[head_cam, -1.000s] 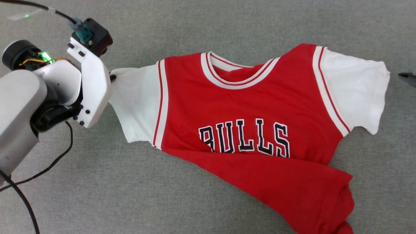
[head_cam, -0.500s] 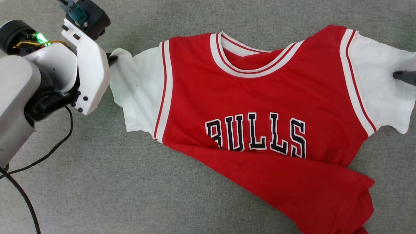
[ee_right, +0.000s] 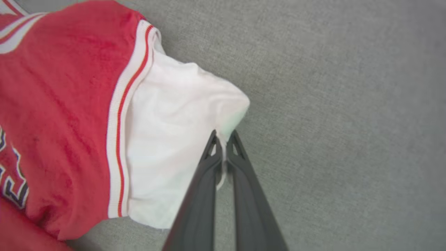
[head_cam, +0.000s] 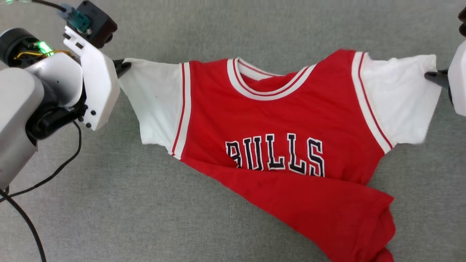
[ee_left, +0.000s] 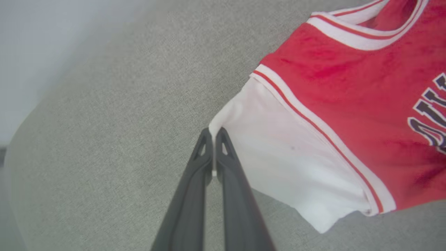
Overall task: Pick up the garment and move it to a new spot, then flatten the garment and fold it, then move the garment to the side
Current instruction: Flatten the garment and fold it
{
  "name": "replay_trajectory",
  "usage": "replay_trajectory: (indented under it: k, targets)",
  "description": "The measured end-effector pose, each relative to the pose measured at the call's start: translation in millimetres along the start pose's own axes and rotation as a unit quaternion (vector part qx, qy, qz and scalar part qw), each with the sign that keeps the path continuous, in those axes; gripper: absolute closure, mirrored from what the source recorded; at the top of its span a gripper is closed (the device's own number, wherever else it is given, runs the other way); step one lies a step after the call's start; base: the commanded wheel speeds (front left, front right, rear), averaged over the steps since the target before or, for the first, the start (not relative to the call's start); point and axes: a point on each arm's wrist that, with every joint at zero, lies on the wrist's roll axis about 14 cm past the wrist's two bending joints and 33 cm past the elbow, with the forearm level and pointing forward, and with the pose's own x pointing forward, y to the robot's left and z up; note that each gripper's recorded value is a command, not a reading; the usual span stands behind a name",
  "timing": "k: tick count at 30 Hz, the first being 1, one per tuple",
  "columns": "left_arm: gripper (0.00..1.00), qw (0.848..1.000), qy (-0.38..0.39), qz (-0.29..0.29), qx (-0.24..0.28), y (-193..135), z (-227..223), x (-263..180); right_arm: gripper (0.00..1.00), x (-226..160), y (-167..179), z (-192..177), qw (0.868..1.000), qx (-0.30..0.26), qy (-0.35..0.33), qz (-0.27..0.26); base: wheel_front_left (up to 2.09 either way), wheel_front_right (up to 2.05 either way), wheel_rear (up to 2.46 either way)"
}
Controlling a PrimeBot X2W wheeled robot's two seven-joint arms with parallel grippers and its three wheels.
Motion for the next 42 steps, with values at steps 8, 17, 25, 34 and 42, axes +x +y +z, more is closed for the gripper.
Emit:
replay_trajectory:
  k: [8,17,25,34,42]
  targets:
    - [1.0,0.991,-0.124,0.025,0.031,-3,67,-52,1.0,-86,-6,52,0.987,-0.018,-0.156,-0.024,0.0,0.0,0.0]
    - [1.0,0.956,-0.274,0.069,0.074,-6,151,-114,1.0,-167,-15,93,0.954,-0.063,-0.281,-0.083,0.0,0.0,0.0]
    - [1.0,0.927,-0.35,0.102,0.091,2,203,-147,1.0,-219,-24,136,0.91,-0.102,-0.372,-0.149,0.0,0.0,0.0]
    - [1.0,0.897,-0.412,0.123,0.099,21,267,-139,1.0,-246,-39,209,0.861,-0.13,-0.446,-0.209,0.0,0.0,0.0]
    - [1.0,0.87,-0.458,0.15,0.105,48,314,-138,1.0,-260,-51,265,0.819,-0.15,-0.494,-0.25,0.0,0.0,0.0]
